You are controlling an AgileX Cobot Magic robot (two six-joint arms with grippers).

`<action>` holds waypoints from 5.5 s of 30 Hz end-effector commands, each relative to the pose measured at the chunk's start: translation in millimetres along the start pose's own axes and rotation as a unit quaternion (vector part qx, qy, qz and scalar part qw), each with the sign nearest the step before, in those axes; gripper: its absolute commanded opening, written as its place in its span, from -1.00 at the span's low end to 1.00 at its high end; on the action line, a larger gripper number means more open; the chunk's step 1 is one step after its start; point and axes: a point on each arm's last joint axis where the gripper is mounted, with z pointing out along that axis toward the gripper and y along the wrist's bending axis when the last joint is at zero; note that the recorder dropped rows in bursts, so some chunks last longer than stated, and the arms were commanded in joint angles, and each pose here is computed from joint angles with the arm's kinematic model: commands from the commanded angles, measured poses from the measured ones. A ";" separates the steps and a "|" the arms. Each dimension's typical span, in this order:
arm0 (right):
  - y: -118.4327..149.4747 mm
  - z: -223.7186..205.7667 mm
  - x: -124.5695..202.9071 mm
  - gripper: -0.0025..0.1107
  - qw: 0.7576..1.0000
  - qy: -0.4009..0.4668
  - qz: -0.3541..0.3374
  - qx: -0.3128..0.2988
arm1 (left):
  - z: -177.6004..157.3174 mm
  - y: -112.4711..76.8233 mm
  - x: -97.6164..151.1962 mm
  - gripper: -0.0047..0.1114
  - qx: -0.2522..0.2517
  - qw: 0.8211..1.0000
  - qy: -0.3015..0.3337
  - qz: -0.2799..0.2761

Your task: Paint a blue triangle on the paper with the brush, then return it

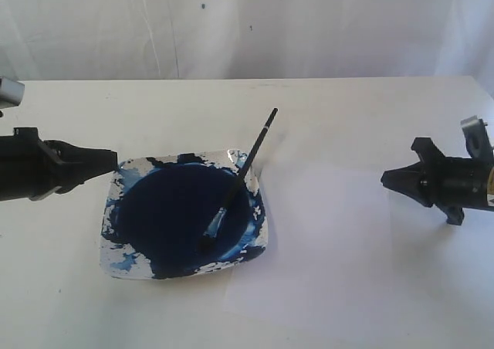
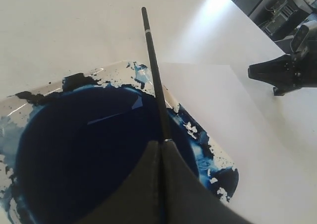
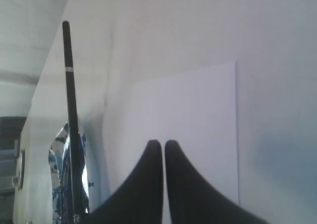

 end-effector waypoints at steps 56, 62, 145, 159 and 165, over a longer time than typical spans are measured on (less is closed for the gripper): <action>19.3 36.2 -20.7 -0.91 0.948 0.033 -0.280 0.145 | 0.1 2.4 -12.7 -0.92 -0.025 0.995 -0.057 0.072; 19.3 36.2 -20.7 -0.91 0.948 0.033 -0.280 0.145 | 57.8 -10.8 -52.3 -0.92 -0.062 0.983 -0.088 0.151; 19.3 36.2 -20.8 -0.91 0.949 0.032 -0.279 0.145 | 315.5 -43.2 -37.4 -0.79 -0.229 0.954 0.069 0.183; 19.3 36.2 -20.8 -0.91 0.949 0.032 -0.279 0.145 | 311.3 -49.7 -56.4 -0.92 -0.232 0.947 0.045 0.217; 19.3 36.2 -20.8 -0.91 0.949 0.032 -0.279 0.145 | 290.6 -68.6 -95.1 -0.92 -0.230 0.949 -0.002 0.217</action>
